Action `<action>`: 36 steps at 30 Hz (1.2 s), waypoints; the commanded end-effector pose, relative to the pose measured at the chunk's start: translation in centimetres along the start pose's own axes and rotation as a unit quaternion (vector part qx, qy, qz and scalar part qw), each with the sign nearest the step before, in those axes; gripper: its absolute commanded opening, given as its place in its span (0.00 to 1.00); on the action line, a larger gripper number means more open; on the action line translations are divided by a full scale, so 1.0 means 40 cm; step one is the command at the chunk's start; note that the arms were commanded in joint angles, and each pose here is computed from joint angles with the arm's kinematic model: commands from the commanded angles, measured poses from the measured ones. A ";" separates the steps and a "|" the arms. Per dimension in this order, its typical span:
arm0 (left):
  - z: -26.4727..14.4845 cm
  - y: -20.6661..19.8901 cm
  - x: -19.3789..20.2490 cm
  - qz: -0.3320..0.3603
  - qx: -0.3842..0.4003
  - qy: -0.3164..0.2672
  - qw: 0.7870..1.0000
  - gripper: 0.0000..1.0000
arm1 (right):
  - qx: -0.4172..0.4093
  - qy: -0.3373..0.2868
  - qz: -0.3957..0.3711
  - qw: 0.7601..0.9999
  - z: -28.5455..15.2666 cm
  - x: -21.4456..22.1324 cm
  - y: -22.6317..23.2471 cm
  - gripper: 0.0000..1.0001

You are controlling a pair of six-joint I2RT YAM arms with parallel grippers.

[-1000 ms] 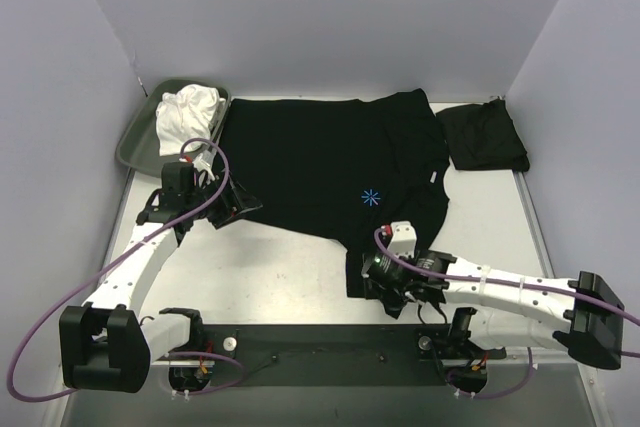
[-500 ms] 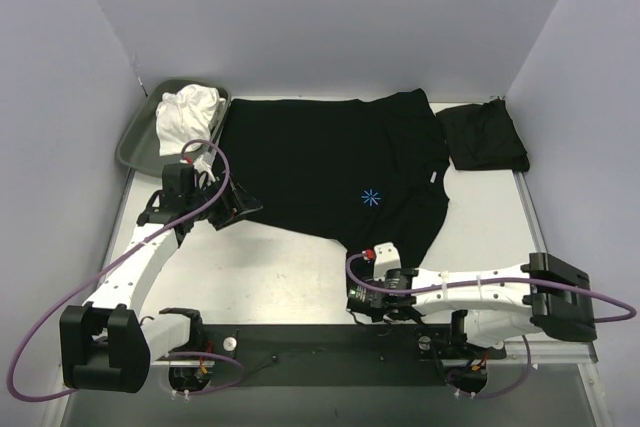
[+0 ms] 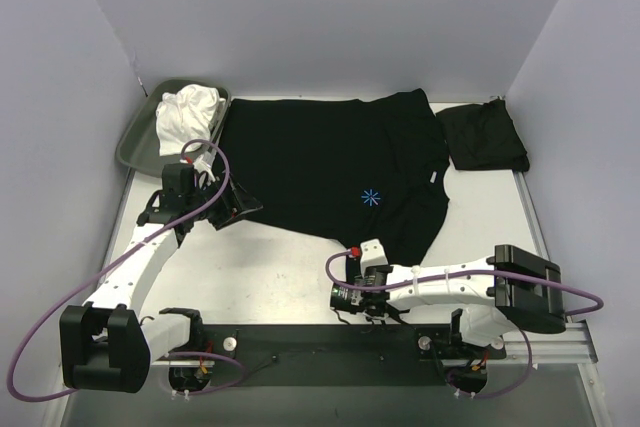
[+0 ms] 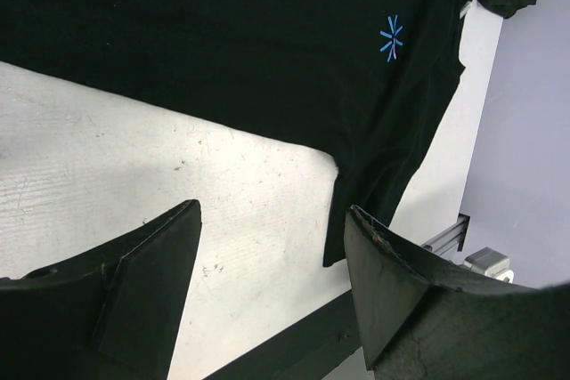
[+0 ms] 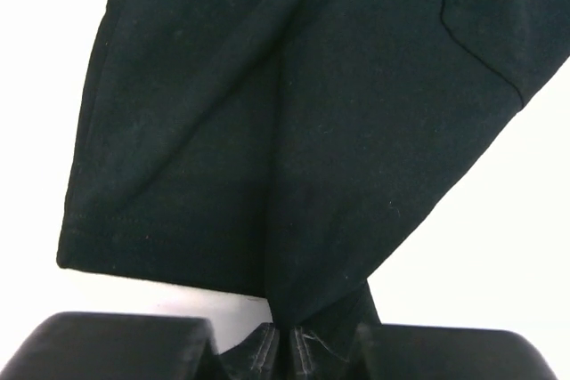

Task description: Fold and stack the t-shirts

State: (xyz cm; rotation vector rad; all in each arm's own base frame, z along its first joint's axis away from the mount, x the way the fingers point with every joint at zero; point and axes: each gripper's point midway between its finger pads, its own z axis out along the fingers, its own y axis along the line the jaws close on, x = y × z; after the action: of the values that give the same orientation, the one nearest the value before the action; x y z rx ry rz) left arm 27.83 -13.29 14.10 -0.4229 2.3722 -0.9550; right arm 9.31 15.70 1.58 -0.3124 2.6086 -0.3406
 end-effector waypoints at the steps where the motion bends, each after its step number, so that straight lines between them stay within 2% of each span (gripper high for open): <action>1: -0.004 -0.015 -0.017 0.022 0.017 -0.012 1.000 0.75 | 0.027 -0.016 -0.007 0.999 -0.007 -0.014 -0.031 0.07; 2: -0.002 -0.015 -0.016 0.022 0.017 -0.011 1.000 0.75 | 0.027 -0.017 -0.002 0.999 -0.006 -0.014 -0.032 0.00; 6: -0.002 -0.014 -0.015 0.023 0.017 -0.012 1.000 0.75 | 0.041 -0.032 0.014 0.999 -0.021 -0.027 -0.066 0.00; 8: 0.000 -0.011 -0.013 0.021 0.016 -0.009 1.000 0.75 | 0.045 -0.058 0.034 0.997 -0.043 -0.056 -0.091 0.00; 12: -0.002 -0.012 -0.015 0.021 0.016 -0.011 1.000 0.75 | 0.076 -0.092 0.096 0.988 -0.087 -0.082 -0.198 0.00; 17: 0.000 -0.014 -0.017 0.021 0.019 -0.012 1.000 0.75 | 0.082 -0.076 0.156 0.981 -0.077 -0.039 -0.302 0.01; 18: 0.001 -0.015 -0.017 0.020 0.020 -0.012 1.000 0.75 | 0.089 -0.069 0.161 0.981 -0.069 -0.025 -0.317 0.15; 19: 0.001 -0.016 -0.016 0.021 0.021 -0.011 1.000 0.75 | 0.091 -0.068 0.170 0.979 -0.066 -0.016 -0.325 0.25; 20: 0.004 -0.014 -0.015 0.020 0.021 -0.010 1.000 0.75 | 0.081 -0.074 0.184 0.977 -0.070 -0.019 -0.322 0.45; 21: 0.004 -0.015 -0.017 0.021 0.021 -0.012 0.999 0.75 | 0.080 -0.074 0.189 0.976 -0.073 -0.020 -0.323 0.59; 22: 0.003 -0.016 -0.016 0.021 0.021 -0.011 0.999 0.75 | 0.085 -0.077 0.198 0.973 -0.074 -0.023 -0.327 0.81; 24: 0.004 -0.014 -0.012 0.020 0.022 -0.009 1.000 0.75 | 0.109 -0.084 0.187 0.973 -0.086 -0.038 -0.338 1.00; 29: 0.001 -0.011 -0.008 0.024 0.020 -0.005 0.999 0.75 | 0.124 -0.105 0.149 0.975 -0.122 -0.099 -0.310 1.00; 35: -0.001 -0.008 -0.005 0.027 0.017 -0.004 0.999 0.75 | 0.027 -0.100 0.140 0.985 -0.138 -0.155 -0.161 1.00; 36: -0.002 -0.007 -0.007 0.030 0.014 -0.005 0.999 0.75 | 0.013 -0.096 0.121 0.988 -0.137 -0.153 -0.137 1.00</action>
State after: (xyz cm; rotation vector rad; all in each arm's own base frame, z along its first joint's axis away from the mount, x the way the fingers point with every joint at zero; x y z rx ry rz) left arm 27.69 -13.38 13.74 -0.3941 2.3748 -0.9589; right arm 12.44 10.27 10.57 0.1166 2.3962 -0.3305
